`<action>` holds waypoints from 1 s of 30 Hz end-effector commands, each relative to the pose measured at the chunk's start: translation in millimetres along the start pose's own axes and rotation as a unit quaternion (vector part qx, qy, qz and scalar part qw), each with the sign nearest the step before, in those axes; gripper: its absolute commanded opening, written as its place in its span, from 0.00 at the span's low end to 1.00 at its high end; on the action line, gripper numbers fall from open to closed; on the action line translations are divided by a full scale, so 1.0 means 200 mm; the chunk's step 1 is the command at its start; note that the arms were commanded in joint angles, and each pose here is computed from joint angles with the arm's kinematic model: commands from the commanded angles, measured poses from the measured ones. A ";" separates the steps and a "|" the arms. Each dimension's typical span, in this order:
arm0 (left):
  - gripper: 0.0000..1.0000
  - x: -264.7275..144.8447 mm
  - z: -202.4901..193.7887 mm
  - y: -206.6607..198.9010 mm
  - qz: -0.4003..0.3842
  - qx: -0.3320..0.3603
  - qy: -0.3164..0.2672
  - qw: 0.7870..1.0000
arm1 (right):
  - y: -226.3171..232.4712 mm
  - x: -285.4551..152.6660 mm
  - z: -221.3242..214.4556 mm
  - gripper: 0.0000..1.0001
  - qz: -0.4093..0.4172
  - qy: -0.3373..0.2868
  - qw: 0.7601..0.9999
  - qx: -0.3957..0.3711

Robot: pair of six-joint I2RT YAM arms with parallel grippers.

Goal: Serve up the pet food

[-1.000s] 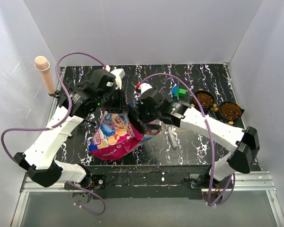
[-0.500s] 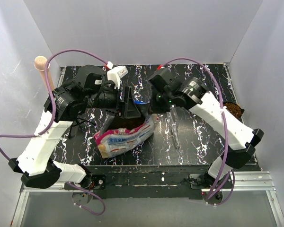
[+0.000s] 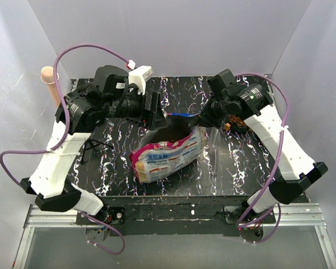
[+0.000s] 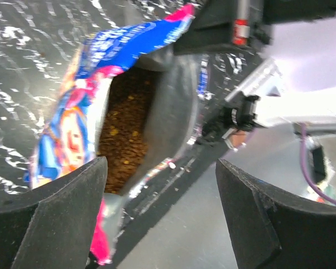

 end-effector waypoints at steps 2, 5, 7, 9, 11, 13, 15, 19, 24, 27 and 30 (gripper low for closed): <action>0.84 0.05 -0.11 0.17 0.099 0.066 0.064 0.991 | 0.10 -0.23 0.12 0.01 0.116 -0.051 0.991 0.031; 0.88 0.11 -0.19 0.19 0.050 0.077 0.101 0.991 | 0.08 -0.20 0.11 0.01 0.125 -0.034 0.991 0.037; 0.88 0.13 -0.24 0.19 0.027 0.071 0.120 0.990 | 0.07 -0.19 0.11 0.01 0.126 -0.035 0.991 0.040; 0.88 0.14 -0.28 0.17 -0.009 0.055 0.118 0.991 | 0.07 -0.18 0.12 0.01 0.123 -0.034 0.991 0.043; 0.89 0.14 -0.31 0.13 -0.049 0.033 0.100 0.993 | 0.07 -0.19 0.13 0.01 0.128 -0.036 0.990 0.045; 0.89 0.18 -0.36 0.11 -0.058 0.023 0.093 0.994 | 0.08 -0.18 0.14 0.01 0.129 -0.037 0.990 0.043; 0.81 0.23 -0.41 0.10 -0.027 0.036 0.095 0.994 | 0.08 -0.18 0.15 0.01 0.129 -0.040 0.990 0.040; 0.49 0.29 -0.43 0.10 0.092 0.105 0.065 0.988 | 0.07 -0.17 0.16 0.01 0.125 -0.047 0.990 0.036; 0.44 0.30 -0.43 0.09 0.142 0.169 0.046 0.974 | 0.05 -0.16 0.20 0.01 0.106 -0.066 0.992 0.027; 0.47 0.34 -0.46 0.06 0.115 0.191 0.065 0.973 | 0.06 -0.16 0.25 0.01 0.107 -0.089 0.989 0.042; 0.50 0.38 -0.51 0.04 0.108 0.200 0.096 0.969 | 0.09 -0.16 0.28 0.01 0.110 -0.097 0.988 0.056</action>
Point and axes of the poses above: each gripper's point midway between its finger pads, its own x axis out along the fingers, its own y axis along the line the jaws close on, z = x × y, the point moved 8 cm from there along -x, back along the fingers, and after that the axes turned 2 degrees about -x, right-handed, at the moved point
